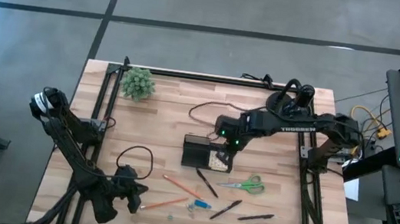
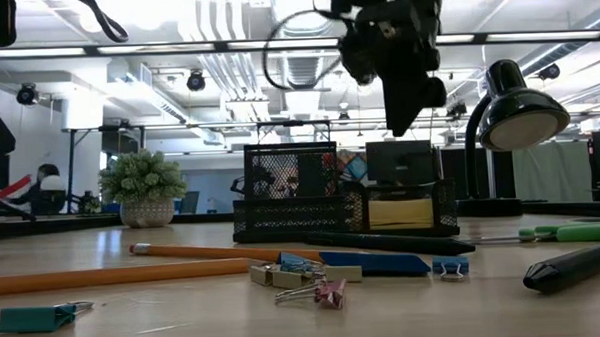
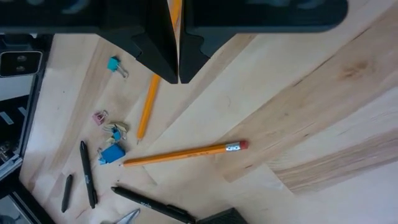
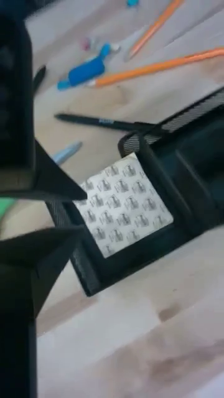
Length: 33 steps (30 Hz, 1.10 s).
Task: Pick and place office supplies into organizer
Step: Put the yellow sticky note into the black desk organizer
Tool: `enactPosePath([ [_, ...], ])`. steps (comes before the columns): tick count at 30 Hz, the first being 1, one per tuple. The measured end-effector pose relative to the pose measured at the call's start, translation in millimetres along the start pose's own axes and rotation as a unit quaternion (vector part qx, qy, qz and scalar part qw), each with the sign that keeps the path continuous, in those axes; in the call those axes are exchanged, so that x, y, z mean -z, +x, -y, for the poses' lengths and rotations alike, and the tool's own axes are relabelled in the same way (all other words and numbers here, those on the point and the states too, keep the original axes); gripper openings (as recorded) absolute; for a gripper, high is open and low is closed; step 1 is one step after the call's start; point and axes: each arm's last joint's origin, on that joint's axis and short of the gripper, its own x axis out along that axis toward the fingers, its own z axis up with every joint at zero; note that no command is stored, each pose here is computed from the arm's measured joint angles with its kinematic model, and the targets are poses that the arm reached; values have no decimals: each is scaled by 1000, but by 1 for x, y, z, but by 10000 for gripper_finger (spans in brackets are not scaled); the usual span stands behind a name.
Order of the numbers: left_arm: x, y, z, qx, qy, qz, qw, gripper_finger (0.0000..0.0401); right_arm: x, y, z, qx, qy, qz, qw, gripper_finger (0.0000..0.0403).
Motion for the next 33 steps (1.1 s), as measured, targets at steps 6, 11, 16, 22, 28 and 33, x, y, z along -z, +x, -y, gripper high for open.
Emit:
enactPosePath([
  [6,0,0,0,-1,1,0,1000,0,23,30,-34,109,-116,9,987,167],
  [11,0,0,0,-1,1,0,1000,0,30,57,-48,160,-152,16,975,207],
  [16,0,0,0,-1,1,0,1000,0,31,89,-52,153,-175,-22,972,219],
  [22,0,0,0,0,1,0,1000,0,36,115,-61,175,-219,-22,960,219],
  [28,0,1,0,1,0,0,1000,0,27,112,-64,205,-220,19,953,219],
  [33,3,4,1,3,-2,0,1000,0,22,102,-63,198,-227,24,953,219],
])
